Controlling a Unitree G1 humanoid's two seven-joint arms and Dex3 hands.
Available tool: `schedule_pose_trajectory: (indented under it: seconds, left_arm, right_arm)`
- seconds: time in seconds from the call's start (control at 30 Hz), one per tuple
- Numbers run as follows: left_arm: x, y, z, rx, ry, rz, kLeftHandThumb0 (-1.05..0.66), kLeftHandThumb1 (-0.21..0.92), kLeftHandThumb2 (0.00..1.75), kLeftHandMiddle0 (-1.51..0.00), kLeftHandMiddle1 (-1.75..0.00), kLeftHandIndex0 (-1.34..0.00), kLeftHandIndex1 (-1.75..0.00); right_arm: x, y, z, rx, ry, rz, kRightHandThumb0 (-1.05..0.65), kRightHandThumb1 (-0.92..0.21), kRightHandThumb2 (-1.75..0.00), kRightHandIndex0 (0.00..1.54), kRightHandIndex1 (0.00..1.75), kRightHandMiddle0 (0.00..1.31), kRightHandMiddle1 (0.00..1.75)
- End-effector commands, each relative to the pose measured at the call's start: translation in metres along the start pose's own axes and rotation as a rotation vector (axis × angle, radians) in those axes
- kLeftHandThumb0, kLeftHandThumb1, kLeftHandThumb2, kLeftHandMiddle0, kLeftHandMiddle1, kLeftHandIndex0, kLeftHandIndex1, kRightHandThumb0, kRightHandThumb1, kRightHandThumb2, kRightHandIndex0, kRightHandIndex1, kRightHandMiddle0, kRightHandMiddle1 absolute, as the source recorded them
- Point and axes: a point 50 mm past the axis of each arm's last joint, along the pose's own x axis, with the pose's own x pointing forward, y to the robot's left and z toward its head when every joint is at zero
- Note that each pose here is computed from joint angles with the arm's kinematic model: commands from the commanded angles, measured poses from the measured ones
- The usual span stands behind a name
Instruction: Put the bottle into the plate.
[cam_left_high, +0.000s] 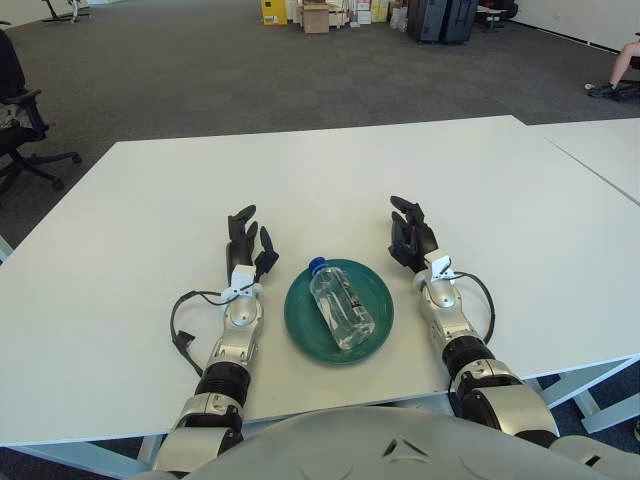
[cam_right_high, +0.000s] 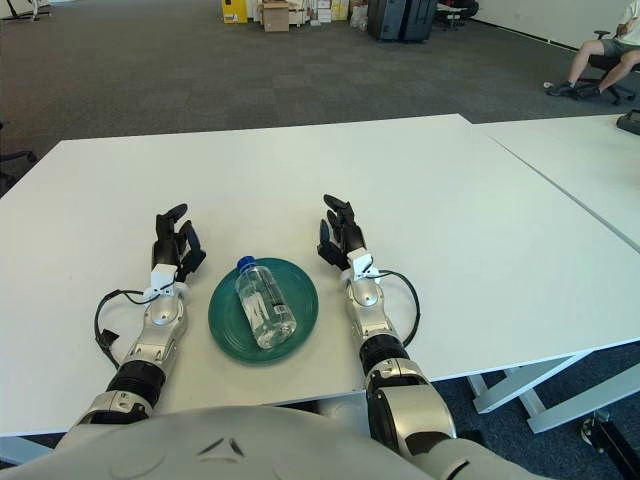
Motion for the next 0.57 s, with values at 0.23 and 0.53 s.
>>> schedule_pose_trajectory:
  seconds: [0.23, 0.53]
  left_arm:
    - [-0.0050, 0.0016, -0.0088, 0.015, 0.043, 0.003, -0.76, 0.92, 0.86, -0.46, -0.14, 0.00, -1.03]
    - [-0.0037, 0.0019, -0.0087, 0.018, 0.045, 0.007, -0.78, 0.92, 0.86, -0.42, -0.12, 0.00, -1.00]
  right_arm:
    - [-0.0180, -0.0013, -0.0216, -0.005, 0.084, 0.007, -0.73, -0.92, -0.88, 0.22, 0.00, 0.00, 0.63]
    - [-0.0169, -0.0023, -0.0236, -0.009, 0.107, 0.005, -0.73, -0.92, -0.89, 0.22, 0.00, 0.00, 0.64]
